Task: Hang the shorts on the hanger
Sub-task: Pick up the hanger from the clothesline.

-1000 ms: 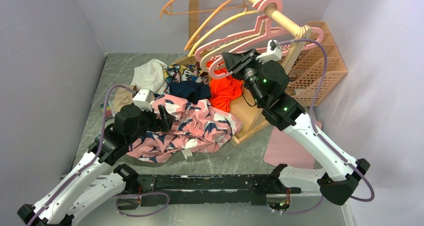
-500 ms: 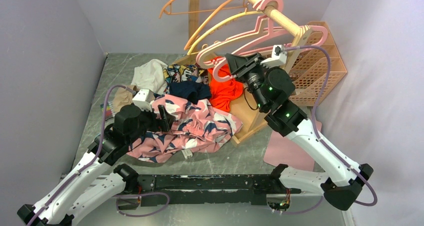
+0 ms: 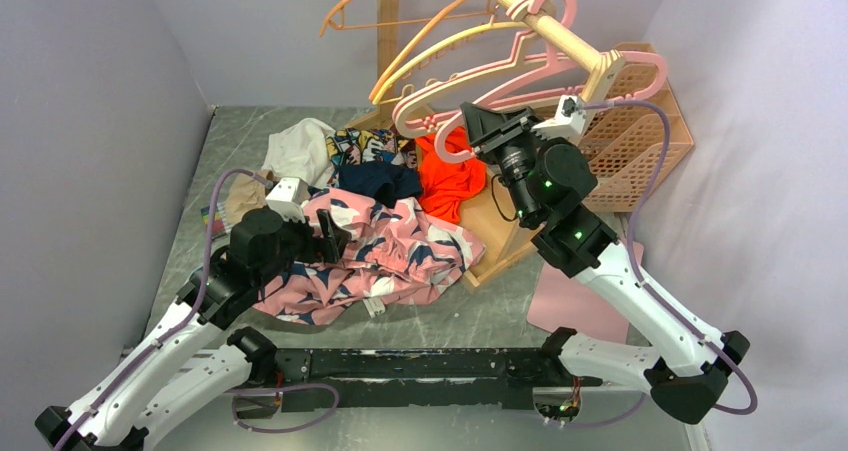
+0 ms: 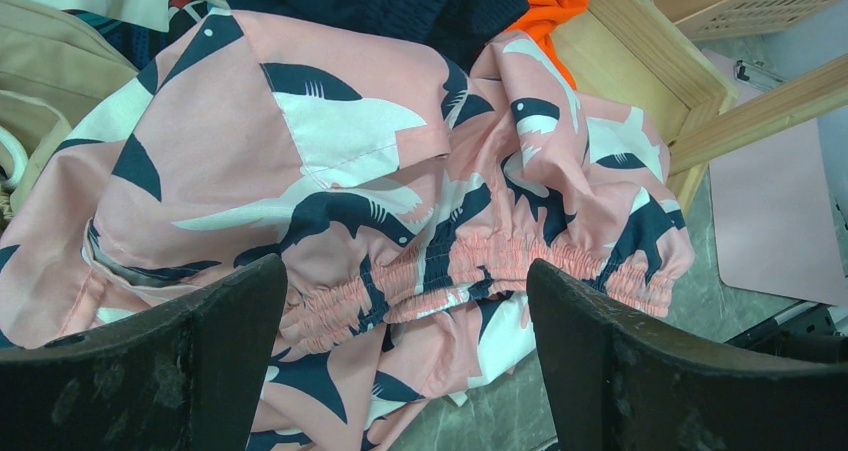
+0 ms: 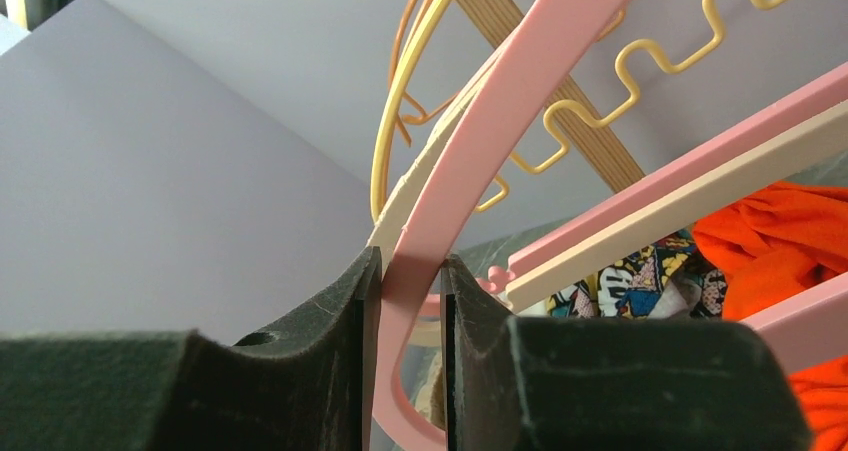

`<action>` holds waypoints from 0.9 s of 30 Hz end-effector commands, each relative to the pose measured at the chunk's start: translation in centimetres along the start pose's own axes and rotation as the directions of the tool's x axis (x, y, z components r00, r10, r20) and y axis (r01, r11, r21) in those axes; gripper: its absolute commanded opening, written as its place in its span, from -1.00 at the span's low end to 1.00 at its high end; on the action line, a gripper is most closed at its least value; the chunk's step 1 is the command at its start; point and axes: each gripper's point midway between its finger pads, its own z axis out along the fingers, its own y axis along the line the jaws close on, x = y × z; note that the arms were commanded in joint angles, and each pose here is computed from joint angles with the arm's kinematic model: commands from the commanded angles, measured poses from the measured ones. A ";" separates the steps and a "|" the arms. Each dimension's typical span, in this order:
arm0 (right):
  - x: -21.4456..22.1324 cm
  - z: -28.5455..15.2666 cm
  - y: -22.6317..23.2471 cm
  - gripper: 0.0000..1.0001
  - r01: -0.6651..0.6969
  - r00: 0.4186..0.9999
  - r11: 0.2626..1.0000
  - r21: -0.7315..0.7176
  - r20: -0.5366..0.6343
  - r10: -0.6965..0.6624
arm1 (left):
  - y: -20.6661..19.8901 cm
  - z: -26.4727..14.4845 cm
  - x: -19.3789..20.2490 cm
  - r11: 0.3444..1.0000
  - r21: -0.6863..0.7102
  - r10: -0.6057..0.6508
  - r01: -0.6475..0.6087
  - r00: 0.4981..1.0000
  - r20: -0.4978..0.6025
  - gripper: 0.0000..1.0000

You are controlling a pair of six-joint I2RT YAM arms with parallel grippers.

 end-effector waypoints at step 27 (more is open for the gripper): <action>-4.8 -1.3 -0.3 -1.00 -0.187 0.969 0.981 0.049 0.173 0.176 | -0.3 -0.1 -0.5 1.000 0.017 -0.004 0.004 1.000 0.015 0.86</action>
